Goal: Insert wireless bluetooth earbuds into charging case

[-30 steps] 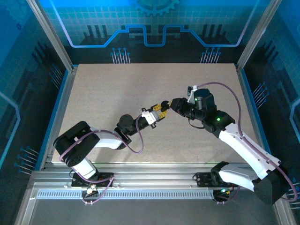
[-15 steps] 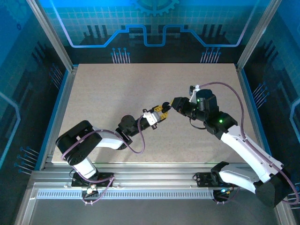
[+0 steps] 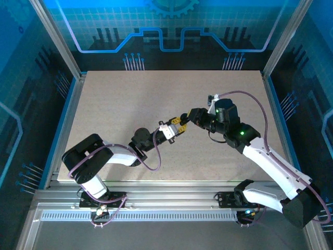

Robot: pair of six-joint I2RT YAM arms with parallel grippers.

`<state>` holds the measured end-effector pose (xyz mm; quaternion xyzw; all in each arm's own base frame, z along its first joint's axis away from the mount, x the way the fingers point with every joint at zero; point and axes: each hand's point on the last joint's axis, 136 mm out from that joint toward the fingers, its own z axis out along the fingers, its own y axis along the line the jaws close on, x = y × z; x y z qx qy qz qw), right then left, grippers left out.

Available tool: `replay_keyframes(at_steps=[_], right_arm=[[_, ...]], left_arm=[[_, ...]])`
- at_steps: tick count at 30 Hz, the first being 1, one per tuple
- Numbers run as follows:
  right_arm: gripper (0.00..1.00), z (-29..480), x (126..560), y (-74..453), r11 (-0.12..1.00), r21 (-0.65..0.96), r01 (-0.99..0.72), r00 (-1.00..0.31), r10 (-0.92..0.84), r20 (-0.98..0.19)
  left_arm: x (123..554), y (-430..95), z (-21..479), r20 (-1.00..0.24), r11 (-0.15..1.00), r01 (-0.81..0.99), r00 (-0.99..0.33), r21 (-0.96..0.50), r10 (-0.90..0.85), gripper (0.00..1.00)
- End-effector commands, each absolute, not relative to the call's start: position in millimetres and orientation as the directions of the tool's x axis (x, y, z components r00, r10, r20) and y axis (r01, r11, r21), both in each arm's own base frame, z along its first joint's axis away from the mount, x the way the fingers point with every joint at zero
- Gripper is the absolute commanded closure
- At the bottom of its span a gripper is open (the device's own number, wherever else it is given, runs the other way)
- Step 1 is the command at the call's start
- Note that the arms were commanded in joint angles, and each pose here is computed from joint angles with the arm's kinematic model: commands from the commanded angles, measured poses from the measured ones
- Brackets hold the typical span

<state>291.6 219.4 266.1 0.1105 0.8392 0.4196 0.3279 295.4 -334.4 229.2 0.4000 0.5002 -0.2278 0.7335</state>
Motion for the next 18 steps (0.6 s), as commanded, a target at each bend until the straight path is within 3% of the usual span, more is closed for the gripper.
replay_keyframes(at_steps=[1, 18], right_arm=[[0.81, 269.8, 291.0, 225.0, 0.614, 0.782, -0.11, -0.757, 0.458, -0.466], [0.81, 254.4, 283.4, 222.2, 0.673, 0.736, -0.066, -0.783, 0.423, -0.457]], left_arm=[[295.0, -337.7, 253.4, -0.892, 0.593, 0.711, 0.452, 0.378, 0.027, 0.74], [298.1, -337.8, 253.9, -0.891, 0.605, 0.7, 0.452, 0.378, 0.034, 0.74]])
